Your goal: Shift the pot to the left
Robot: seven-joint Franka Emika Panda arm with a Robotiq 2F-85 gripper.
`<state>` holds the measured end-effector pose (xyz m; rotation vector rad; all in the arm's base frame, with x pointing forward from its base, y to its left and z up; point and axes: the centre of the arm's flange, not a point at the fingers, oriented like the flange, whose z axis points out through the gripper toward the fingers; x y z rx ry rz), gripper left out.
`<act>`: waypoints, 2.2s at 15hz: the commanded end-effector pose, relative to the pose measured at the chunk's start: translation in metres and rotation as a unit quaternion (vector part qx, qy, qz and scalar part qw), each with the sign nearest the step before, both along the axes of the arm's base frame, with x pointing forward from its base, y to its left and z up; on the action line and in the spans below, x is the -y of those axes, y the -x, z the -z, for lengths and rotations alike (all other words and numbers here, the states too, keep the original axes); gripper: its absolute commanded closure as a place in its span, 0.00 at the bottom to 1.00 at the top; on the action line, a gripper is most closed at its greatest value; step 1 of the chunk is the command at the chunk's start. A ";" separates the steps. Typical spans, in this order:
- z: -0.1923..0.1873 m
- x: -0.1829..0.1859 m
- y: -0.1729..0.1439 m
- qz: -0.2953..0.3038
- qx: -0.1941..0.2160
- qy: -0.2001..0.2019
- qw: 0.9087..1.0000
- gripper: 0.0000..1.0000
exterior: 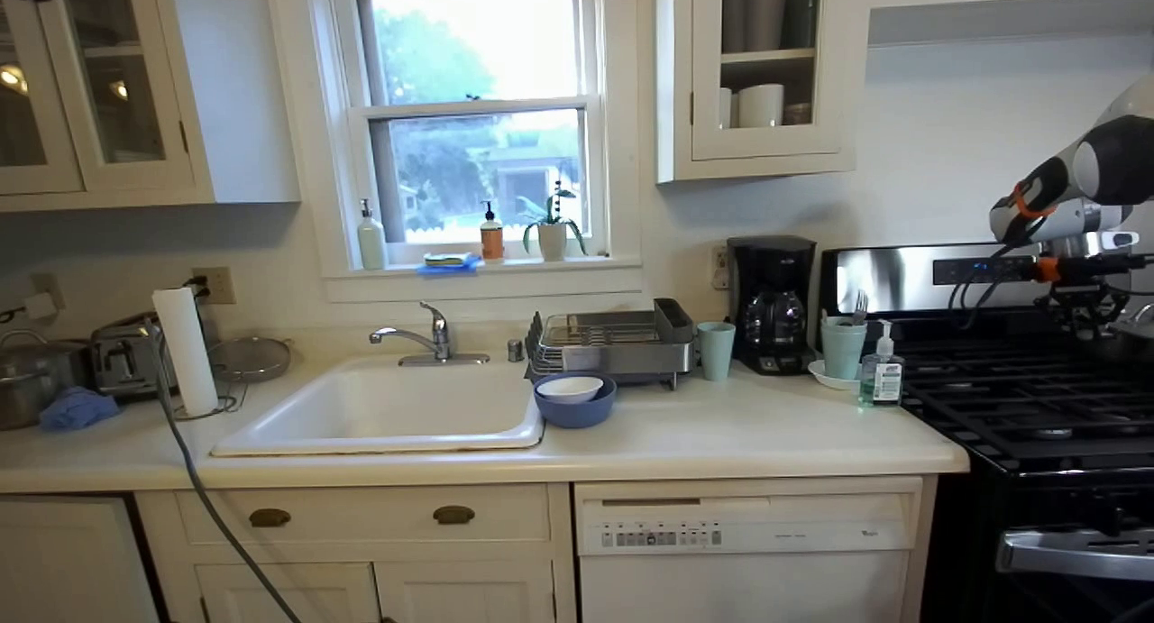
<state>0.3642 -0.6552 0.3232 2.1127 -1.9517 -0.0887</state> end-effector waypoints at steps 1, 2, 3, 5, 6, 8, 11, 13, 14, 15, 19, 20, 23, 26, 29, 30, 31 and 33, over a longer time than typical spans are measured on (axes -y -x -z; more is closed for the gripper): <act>0.003 -0.032 0.017 -0.051 0.031 -0.036 0.998 0.93; 0.003 -0.035 0.020 -0.060 0.032 -0.040 0.997 0.93; 0.000 -0.038 0.023 -0.073 0.027 -0.045 0.996 0.93; -0.004 -0.045 0.030 -0.100 0.019 -0.052 0.994 0.93; -0.008 -0.050 0.034 -0.114 0.016 -0.056 0.992 0.93; -0.015 -0.059 0.039 -0.140 0.015 -0.056 0.988 0.93; -0.021 -0.072 0.044 -0.179 0.010 -0.048 0.983 0.93; -0.021 -0.080 0.047 -0.204 0.009 -0.049 0.978 0.93; -0.021 -0.084 0.050 -0.218 0.006 -0.055 0.974 0.93; -0.021 -0.089 0.054 -0.235 0.006 -0.060 0.970 0.93; -0.021 -0.106 0.077 -0.291 -0.007 -0.075 0.954 0.93; -0.021 -0.112 0.083 -0.309 -0.010 -0.083 0.947 0.93; -0.019 -0.127 0.099 -0.354 -0.019 -0.098 0.930 0.93; -0.018 -0.141 0.112 -0.396 -0.022 -0.109 0.912 0.93; -0.018 -0.152 0.120 -0.436 -0.017 -0.128 0.891 0.93; -0.019 -0.155 0.123 -0.449 -0.020 -0.138 0.883 0.93; -0.019 -0.159 0.123 -0.460 -0.015 -0.142 0.876 0.93; -0.019 -0.165 0.123 -0.463 -0.025 -0.151 0.873 0.93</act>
